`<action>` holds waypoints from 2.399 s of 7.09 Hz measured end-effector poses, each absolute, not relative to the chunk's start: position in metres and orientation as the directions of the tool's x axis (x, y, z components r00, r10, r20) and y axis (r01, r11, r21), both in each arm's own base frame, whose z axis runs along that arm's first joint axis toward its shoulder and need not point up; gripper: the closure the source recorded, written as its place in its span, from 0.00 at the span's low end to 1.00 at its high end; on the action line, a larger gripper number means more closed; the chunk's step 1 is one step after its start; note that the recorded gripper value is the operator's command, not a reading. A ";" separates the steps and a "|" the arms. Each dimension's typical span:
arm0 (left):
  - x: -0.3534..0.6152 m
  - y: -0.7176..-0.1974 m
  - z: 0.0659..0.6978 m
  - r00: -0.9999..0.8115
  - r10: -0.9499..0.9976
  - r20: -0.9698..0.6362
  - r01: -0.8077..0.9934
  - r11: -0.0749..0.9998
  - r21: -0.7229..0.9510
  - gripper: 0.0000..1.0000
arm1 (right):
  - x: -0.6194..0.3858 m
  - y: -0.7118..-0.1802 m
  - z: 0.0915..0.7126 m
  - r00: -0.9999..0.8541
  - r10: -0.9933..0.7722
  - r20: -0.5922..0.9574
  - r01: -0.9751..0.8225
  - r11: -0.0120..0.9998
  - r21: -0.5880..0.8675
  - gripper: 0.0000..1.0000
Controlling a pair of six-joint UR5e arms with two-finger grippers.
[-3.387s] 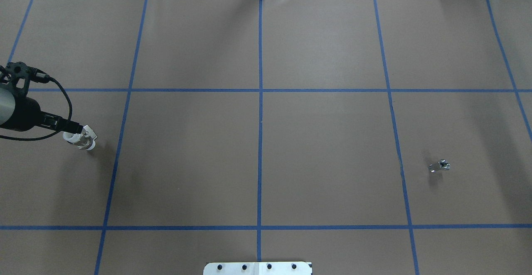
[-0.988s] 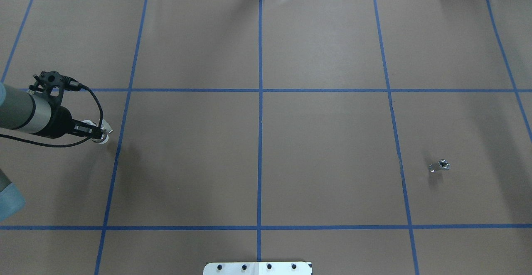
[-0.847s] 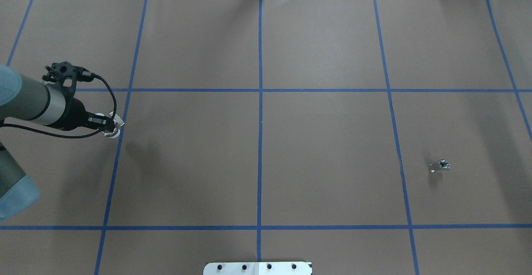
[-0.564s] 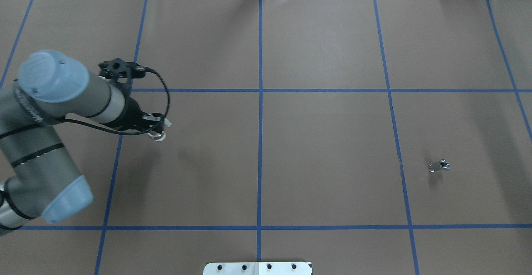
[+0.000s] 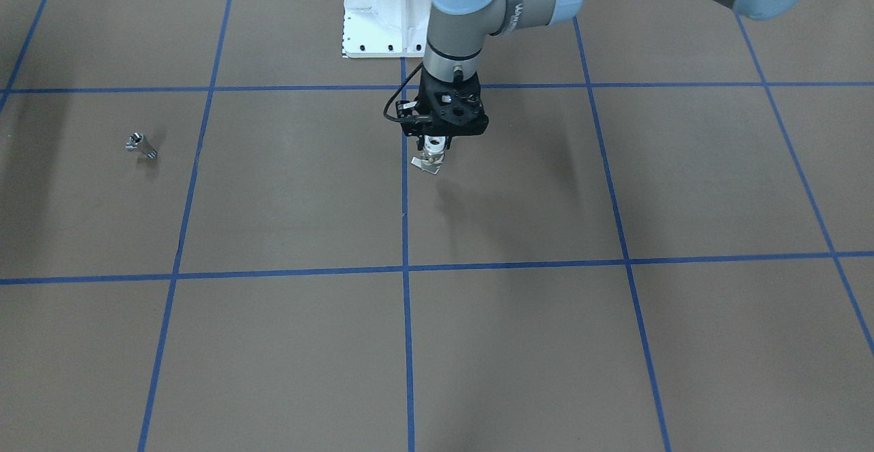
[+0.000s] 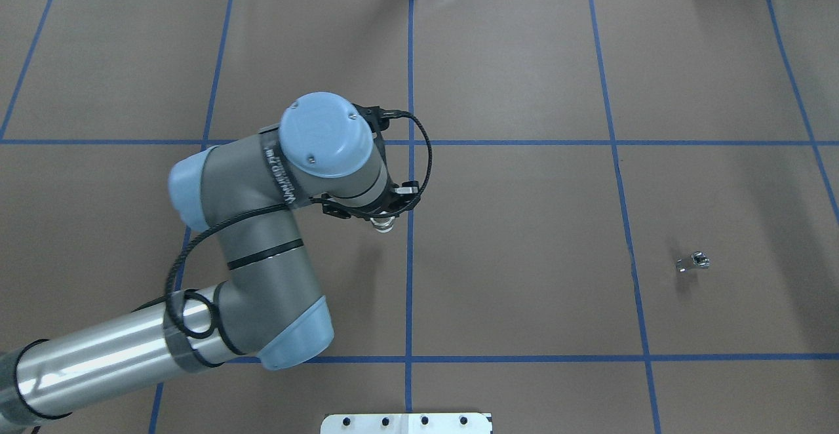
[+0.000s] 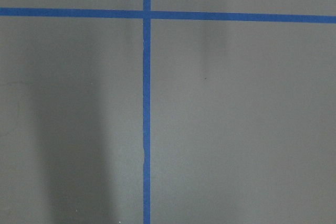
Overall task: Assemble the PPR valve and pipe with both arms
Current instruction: 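Carry the white pipe piece with the left gripper to the table centre, then release the pipe piece upright and withdraw the left arm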
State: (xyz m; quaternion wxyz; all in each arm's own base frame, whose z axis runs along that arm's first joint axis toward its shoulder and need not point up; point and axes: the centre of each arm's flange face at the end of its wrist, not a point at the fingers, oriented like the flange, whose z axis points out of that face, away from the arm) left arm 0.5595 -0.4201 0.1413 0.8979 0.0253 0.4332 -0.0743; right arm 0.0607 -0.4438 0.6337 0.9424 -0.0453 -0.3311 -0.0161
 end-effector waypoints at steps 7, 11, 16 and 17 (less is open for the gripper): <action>0.610 -0.437 0.144 0.617 -0.124 -0.777 0.165 0.986 -0.026 0.26 | 0.061 -0.444 0.634 0.780 -0.001 0.626 0.060 0.995 -0.074 0.00; 0.609 -0.434 0.142 0.614 -0.106 -0.782 0.173 0.985 0.003 0.00 | 0.060 -0.445 0.633 0.781 -0.003 0.625 0.062 0.995 -0.073 0.00; 0.476 -0.438 0.143 0.642 0.042 -0.765 0.111 0.983 0.148 0.00 | 0.058 -0.450 0.629 0.777 -0.042 0.628 0.067 0.998 -0.016 0.00; 0.437 -0.443 0.161 0.658 0.103 -0.746 0.077 0.976 0.203 0.00 | 0.055 -0.456 0.621 0.760 -0.077 0.646 0.066 0.997 0.041 0.00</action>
